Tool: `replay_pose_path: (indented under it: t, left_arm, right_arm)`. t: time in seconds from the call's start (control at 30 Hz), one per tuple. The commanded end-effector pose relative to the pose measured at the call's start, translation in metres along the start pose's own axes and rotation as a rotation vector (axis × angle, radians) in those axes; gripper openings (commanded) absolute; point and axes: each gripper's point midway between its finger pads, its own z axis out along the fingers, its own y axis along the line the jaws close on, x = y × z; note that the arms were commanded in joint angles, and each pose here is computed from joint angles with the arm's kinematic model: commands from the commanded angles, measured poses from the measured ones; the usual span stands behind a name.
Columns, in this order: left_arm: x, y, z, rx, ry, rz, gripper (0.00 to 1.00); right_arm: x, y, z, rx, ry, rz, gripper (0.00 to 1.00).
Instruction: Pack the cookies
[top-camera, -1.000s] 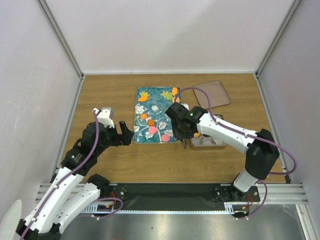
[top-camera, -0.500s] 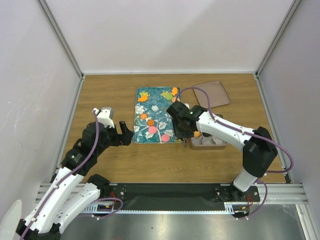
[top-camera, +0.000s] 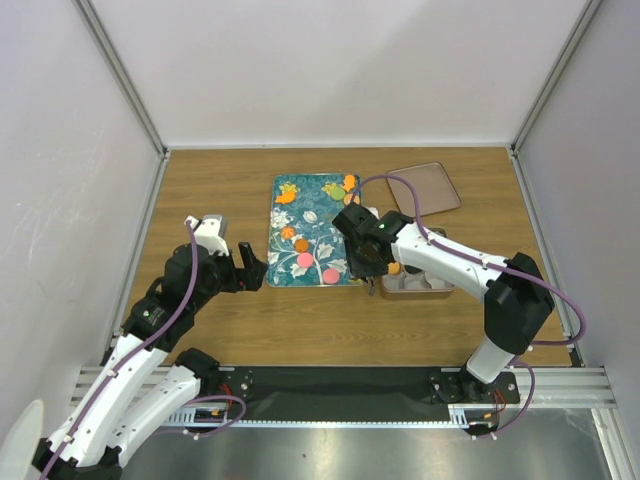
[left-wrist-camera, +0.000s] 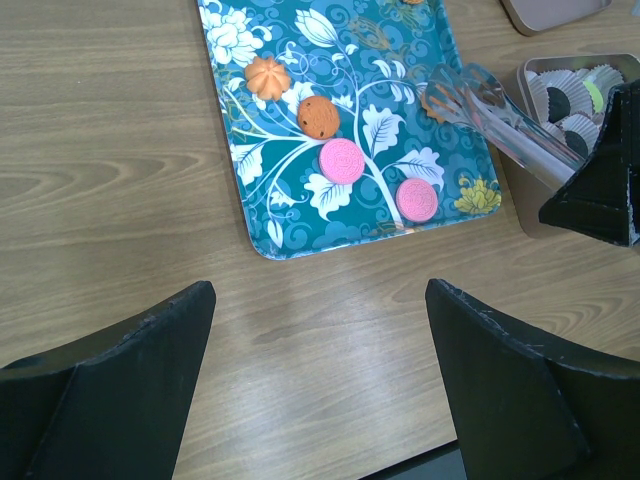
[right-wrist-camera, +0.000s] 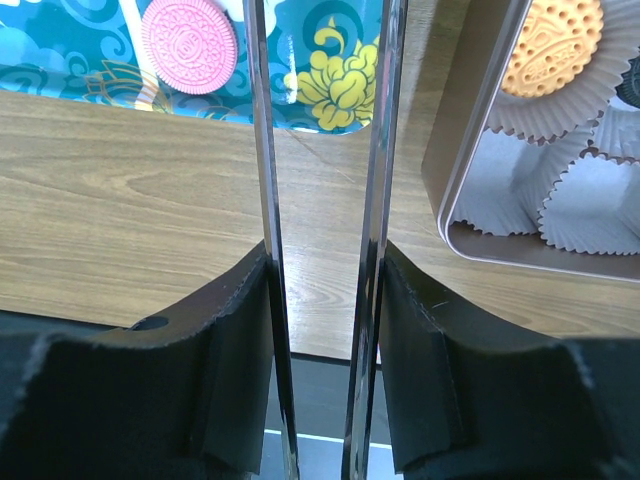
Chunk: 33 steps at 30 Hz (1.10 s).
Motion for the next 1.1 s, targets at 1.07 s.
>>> replay_pose_path:
  t: [1.07]
  left_arm:
    - [-0.014, -0.005, -0.002, 0.015, -0.044, 0.007, 0.93]
  right_arm:
    - [-0.009, 0.003, -0.002, 0.044, -0.007, -0.066, 0.46]
